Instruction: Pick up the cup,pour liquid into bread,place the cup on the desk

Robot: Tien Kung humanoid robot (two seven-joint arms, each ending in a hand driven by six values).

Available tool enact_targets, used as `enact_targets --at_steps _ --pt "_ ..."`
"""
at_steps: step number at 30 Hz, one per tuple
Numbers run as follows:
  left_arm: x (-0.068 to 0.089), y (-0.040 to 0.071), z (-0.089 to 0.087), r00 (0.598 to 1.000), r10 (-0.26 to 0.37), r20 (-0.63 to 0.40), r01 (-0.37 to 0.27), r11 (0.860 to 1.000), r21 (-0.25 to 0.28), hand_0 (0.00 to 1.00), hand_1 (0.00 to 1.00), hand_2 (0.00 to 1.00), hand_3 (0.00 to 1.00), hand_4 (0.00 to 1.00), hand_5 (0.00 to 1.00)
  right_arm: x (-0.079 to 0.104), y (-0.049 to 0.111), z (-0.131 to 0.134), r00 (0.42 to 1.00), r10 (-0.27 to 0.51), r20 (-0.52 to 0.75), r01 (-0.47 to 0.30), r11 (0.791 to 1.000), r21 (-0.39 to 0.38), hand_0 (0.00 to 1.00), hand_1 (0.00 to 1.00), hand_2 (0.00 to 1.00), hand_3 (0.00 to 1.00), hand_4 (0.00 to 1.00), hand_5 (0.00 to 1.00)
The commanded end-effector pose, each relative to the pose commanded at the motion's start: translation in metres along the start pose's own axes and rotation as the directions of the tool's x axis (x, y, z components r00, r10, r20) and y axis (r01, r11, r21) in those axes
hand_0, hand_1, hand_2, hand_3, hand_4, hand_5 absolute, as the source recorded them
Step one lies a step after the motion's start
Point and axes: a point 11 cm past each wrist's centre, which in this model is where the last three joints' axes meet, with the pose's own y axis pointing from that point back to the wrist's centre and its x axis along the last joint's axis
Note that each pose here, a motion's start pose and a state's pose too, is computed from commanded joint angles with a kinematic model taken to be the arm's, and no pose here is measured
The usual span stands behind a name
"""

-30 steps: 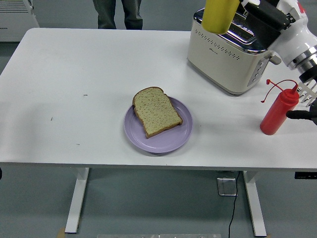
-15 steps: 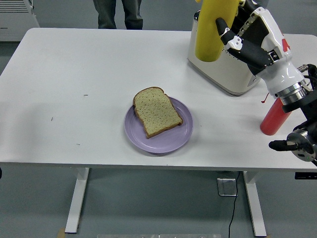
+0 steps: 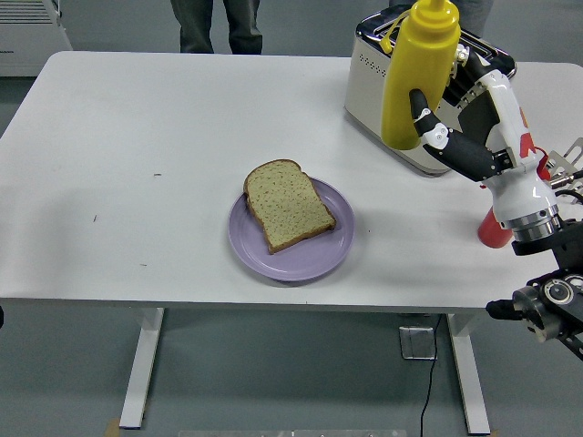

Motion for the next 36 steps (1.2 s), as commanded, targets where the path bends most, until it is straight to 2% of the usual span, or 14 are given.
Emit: enact_targets --at_steps 4,9,15,23,36 --pt "0.000 0.000 0.000 1.000 -0.001 0.001 0.001 1.000 0.002 0.828 0.819 0.860 0.816 0.656 0.998 -0.003 0.013 0.008 0.999 0.018 0.027 -0.017 0.999 -0.032 0.525 0.572 0.574 0.723 0.508 0.088" --pt "-0.001 0.000 -0.001 1.000 -0.002 0.003 0.002 1.000 0.004 0.828 0.819 0.860 0.816 0.656 0.998 -0.007 0.022 0.010 0.999 0.022 0.031 -0.021 0.999 -0.039 0.526 0.571 0.574 0.722 0.509 0.087" --pt "-0.001 0.000 -0.002 1.000 -0.003 0.004 0.003 1.000 0.008 0.828 0.819 0.860 0.816 0.656 0.998 -0.007 0.032 0.017 1.000 0.031 0.005 -0.030 0.998 -0.049 0.535 0.571 0.574 0.724 0.509 0.087" --pt "0.001 0.001 -0.002 1.000 0.003 0.004 -0.003 1.000 0.008 0.828 0.819 0.860 0.816 0.656 0.998 -0.008 0.056 0.038 0.998 0.032 -0.056 -0.037 0.996 -0.087 0.542 0.572 0.574 0.723 0.508 0.088" --pt "0.001 0.002 -0.003 1.000 0.003 0.004 -0.003 1.000 0.011 0.828 0.819 0.860 0.817 0.656 0.998 -0.014 0.083 0.060 0.997 0.055 -0.059 -0.064 0.985 -0.161 0.543 0.572 0.571 0.721 0.509 0.089"
